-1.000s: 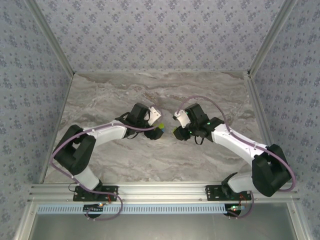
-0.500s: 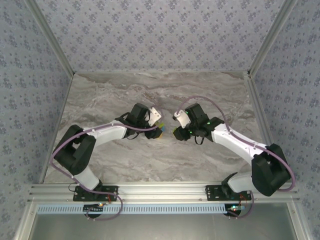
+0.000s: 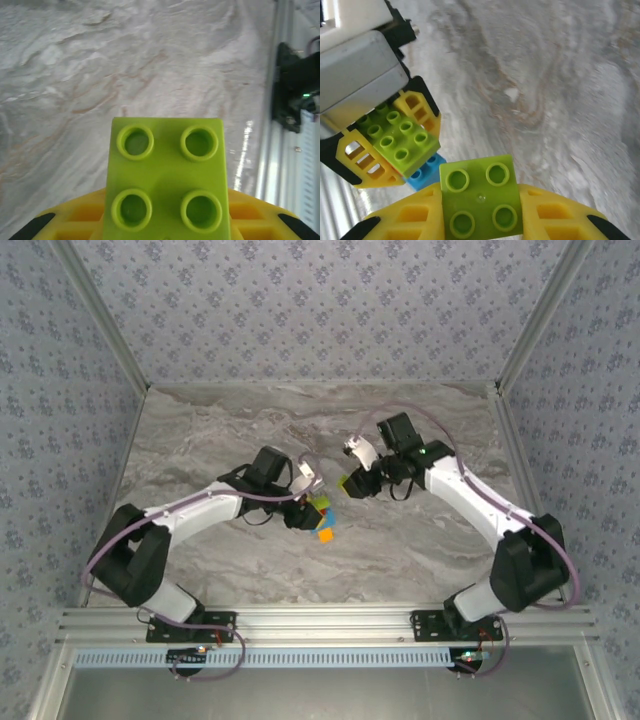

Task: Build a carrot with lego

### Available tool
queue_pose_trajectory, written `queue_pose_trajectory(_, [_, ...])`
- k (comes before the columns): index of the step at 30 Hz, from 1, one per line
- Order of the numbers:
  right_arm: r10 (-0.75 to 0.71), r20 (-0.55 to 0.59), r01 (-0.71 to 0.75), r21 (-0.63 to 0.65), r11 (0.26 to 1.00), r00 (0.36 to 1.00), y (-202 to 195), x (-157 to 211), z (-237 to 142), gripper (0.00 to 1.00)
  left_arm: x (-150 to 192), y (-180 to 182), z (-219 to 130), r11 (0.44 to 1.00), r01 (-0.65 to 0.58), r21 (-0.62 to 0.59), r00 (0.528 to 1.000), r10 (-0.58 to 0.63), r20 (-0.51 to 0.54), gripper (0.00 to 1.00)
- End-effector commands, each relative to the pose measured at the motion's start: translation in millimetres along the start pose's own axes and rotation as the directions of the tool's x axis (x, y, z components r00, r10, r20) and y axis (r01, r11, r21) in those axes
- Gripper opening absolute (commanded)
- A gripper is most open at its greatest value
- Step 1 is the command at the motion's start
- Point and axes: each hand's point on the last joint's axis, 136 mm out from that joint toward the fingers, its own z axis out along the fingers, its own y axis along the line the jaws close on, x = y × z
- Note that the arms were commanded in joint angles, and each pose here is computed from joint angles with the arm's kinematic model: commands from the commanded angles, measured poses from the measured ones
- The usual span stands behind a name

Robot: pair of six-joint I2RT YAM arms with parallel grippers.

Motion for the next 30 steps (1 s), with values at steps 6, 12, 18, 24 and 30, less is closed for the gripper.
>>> queue_pose_trajectory(6, [-0.051,-0.117,0.015,-0.296,0.955,0.992,39,7,-4,0.2,3,-44,-11,0.967,-0.016,0.254,1.0,0.022,-0.021,0.22])
queue_pose_trajectory(12, [-0.059,-0.175,-0.005,-0.345,0.939,0.983,42,18,2,0.21,15,-17,2,0.989,-0.002,0.148,0.997,0.013,-0.074,0.14])
queue_pose_trajectory(18, [-0.073,-0.19,-0.005,-0.384,0.923,0.979,47,22,14,0.21,21,2,13,0.995,-0.025,0.097,0.994,0.035,-0.107,0.12])
queue_pose_trajectory(24, [-0.095,-0.215,0.002,-0.395,0.919,0.972,42,21,25,0.21,18,0,17,0.989,-0.031,0.143,0.991,0.049,-0.126,0.11])
queue_pose_trajectory(30, [-0.129,-0.204,0.034,-0.414,0.91,0.97,42,15,25,0.22,14,-21,10,0.969,-0.027,0.245,0.992,0.056,-0.11,0.11])
